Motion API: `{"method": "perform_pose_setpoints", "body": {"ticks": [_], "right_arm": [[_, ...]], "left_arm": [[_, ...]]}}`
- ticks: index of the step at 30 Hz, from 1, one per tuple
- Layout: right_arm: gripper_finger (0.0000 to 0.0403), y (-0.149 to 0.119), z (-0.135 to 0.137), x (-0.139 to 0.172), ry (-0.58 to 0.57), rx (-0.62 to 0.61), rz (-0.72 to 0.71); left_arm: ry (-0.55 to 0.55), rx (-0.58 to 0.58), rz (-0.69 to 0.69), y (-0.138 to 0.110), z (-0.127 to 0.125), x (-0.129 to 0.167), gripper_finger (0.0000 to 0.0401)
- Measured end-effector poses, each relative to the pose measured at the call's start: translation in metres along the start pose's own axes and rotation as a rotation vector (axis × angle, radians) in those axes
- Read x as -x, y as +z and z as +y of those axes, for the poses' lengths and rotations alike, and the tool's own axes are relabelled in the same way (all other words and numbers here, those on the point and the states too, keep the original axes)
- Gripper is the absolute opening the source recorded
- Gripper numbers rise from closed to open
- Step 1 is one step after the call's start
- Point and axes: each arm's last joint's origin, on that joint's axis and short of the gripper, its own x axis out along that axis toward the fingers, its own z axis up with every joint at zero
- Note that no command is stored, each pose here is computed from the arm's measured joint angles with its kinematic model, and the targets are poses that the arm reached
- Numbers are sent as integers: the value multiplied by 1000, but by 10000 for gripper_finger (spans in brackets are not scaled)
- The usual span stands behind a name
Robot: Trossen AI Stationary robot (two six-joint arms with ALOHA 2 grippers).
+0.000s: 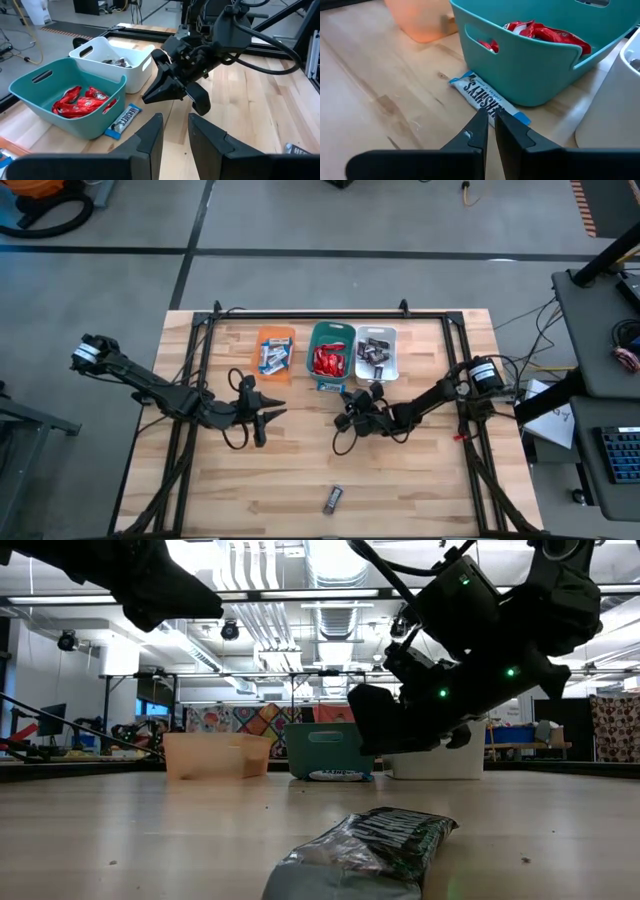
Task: Organize candy in baskets
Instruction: Put the white chocolate into the orange bin
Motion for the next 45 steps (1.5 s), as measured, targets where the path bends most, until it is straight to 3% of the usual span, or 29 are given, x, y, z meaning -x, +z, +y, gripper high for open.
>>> {"method": "perform_pose_setpoints", "body": {"ticks": [31, 39, 45], "right_arm": [[27, 7, -6, -10, -18, -51, -16], [27, -22, -2, -26, -24, -41, -36], [27, -27, 8, -34, -55, -1, -85]], "left_arm": [[4, -97, 14, -2, 1, 0, 75], [5, -100, 18, -2, 1, 0, 75], [5, -98, 19, -2, 1, 0, 75]]}}
